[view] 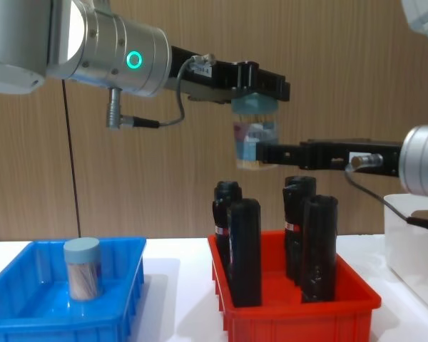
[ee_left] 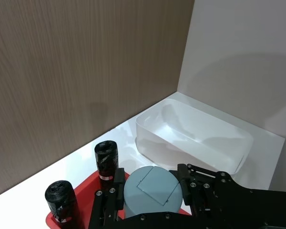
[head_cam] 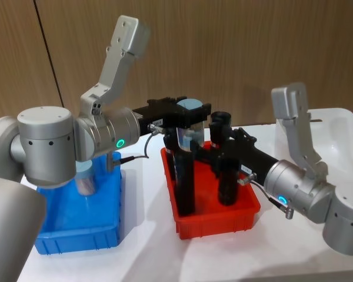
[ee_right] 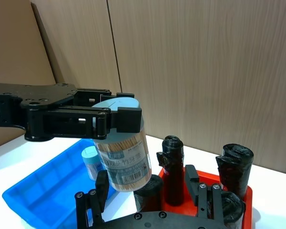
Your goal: Pick the cotton swabs from the blue box and place them into the white box.
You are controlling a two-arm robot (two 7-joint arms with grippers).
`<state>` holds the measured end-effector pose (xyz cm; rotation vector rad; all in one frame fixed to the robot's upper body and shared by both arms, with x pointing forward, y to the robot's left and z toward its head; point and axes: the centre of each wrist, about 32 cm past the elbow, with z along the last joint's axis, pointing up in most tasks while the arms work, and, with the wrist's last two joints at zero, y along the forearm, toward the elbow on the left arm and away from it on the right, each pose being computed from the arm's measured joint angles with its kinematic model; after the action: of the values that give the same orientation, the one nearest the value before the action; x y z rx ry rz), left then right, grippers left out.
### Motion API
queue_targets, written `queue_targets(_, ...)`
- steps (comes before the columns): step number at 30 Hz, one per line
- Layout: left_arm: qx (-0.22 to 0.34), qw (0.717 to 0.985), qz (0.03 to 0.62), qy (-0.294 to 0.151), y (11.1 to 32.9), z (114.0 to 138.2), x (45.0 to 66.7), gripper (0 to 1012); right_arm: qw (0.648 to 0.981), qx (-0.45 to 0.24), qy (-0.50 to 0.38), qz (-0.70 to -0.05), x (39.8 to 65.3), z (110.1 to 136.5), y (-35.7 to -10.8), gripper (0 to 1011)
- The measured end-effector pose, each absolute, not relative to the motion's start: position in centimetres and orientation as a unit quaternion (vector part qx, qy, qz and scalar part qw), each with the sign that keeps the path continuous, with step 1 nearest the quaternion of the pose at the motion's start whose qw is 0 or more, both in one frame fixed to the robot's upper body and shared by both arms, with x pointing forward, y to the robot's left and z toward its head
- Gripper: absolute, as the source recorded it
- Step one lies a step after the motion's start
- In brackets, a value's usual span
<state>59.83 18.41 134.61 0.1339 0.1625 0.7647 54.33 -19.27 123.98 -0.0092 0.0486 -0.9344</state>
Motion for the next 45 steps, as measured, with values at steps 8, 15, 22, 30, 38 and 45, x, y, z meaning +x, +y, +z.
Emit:
queue_targets(8,0.065,0.922,0.373,0.079,18.4,134.6,59.8,670,0.895,-0.003,0.023,-0.445,55.1,124.1,-18.8,1001)
queue_targets(15,0.065,0.922,0.372,0.079,18.4,134.6,59.8,671,0.899,0.000,0.022,-0.437,55.5,124.3,-18.4,1001)
queue_targets(22,0.065,0.922,0.372,0.079,18.4,134.6,59.8,670,0.903,0.001,0.021,-0.429,55.7,124.5,-18.1,1001)
queue_targets(30,0.065,0.922,0.372,0.079,18.4,134.6,59.8,670,0.906,0.002,0.020,-0.422,55.8,124.6,-17.9,882)
queue_targets(38,0.065,0.922,0.373,0.079,18.4,134.6,59.8,671,0.909,0.001,0.021,-0.416,55.9,124.6,-17.7,653)
queue_targets(45,0.065,0.922,0.373,0.079,18.4,134.6,59.8,671,0.910,0.001,0.021,-0.414,55.9,124.6,-17.6,639)
